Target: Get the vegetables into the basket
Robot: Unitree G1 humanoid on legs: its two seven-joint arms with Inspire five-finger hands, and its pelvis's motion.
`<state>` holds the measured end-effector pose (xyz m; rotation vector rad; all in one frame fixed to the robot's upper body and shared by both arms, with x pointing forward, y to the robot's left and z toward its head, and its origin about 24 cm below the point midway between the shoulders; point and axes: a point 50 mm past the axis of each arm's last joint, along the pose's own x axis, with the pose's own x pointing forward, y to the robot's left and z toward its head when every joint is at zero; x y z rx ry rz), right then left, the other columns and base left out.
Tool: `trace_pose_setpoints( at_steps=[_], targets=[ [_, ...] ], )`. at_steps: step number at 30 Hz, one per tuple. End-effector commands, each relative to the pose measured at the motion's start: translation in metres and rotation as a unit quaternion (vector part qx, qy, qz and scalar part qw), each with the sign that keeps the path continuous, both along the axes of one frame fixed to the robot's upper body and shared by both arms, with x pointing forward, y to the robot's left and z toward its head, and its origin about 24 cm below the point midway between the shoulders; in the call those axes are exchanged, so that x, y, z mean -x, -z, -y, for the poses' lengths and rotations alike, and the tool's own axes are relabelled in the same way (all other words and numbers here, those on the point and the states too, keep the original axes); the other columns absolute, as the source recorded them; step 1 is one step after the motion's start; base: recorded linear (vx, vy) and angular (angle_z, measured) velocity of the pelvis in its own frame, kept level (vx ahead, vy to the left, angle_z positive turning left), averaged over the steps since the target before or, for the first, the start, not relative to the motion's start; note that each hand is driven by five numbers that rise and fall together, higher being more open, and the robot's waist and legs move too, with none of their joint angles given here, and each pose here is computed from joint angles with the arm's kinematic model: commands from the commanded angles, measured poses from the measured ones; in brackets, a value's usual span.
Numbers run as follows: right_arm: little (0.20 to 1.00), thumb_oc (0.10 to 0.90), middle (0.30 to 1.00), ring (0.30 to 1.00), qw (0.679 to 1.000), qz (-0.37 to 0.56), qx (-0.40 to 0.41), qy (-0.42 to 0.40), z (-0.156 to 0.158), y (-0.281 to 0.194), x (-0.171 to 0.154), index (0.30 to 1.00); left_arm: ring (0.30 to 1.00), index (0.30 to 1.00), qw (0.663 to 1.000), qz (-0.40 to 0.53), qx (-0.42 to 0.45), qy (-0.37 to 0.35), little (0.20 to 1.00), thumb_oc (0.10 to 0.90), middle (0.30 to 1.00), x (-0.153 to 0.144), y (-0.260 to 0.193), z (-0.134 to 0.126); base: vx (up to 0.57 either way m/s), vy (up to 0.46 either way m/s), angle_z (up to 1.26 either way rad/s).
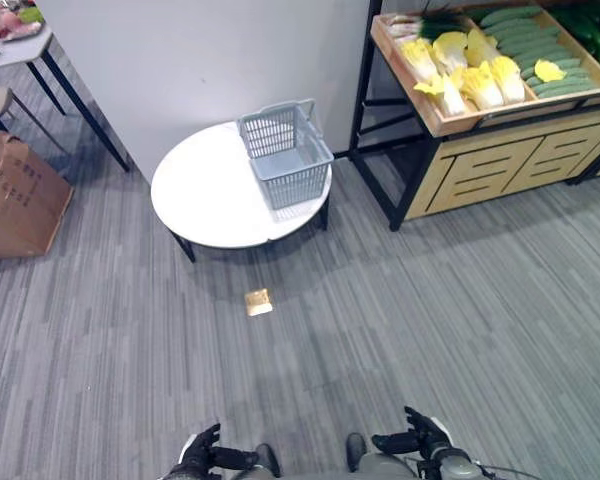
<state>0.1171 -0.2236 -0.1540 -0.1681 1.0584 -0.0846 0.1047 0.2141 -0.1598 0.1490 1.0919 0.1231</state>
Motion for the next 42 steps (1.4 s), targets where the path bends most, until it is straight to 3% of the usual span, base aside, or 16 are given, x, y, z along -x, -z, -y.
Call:
trace_pose_setpoints(
  at_steps=[1, 9, 22, 33, 42],
  targets=[
    [1.000, 0.900, 1.000, 1.000, 0.999, -0.041, 0.032, -0.001, 0.020, 0.002, 0.020, 1.000, 1.000, 1.000, 0.999, 0.042, 0.016, -0.008, 1.000, 0.900, 1.000, -0.024, -0.005, 0.013, 0.02, -0.182, 0.00],
    [1.000, 0.900, 1.000, 1.000, 0.998, -0.034, 0.056, 0.026, 0.035, -0.001, 0.027, 1.000, 1.000, 1.000, 0.994, 0.095, 0.018, -0.040, 1.000, 0.900, 1.000, -0.048, -0.015, 0.014, 0.07, -0.092, 0.09],
    [1.000, 0.900, 1.000, 1.000, 0.997, -0.044, 0.059, 0.006, 0.033, 0.000, 0.032, 1.000, 1.000, 1.000, 0.998, 0.049, 0.013, -0.047, 1.000, 0.900, 1.000, -0.022, -0.005, 0.011, 0.27, 0.183, -0.34],
    [1.000, 0.900, 1.000, 1.000, 0.997, 0.026, 0.050, -0.055, 0.013, -0.011, -0.020, 1.000, 1.000, 1.000, 0.995, 0.100, 0.005, -0.015, 1.000, 0.900, 1.000, -0.055, -0.019, 0.006, 0.16, 0.236, -0.25],
    [1.000, 0.900, 1.000, 1.000, 0.997, 0.027, 0.047, -0.059, 0.010, -0.010, -0.020, 1.000, 1.000, 1.000, 0.996, 0.083, -0.003, -0.019, 1.000, 0.900, 1.000, -0.047, -0.015, 0.003, 0.25, -0.040, -0.02]
  ],
)
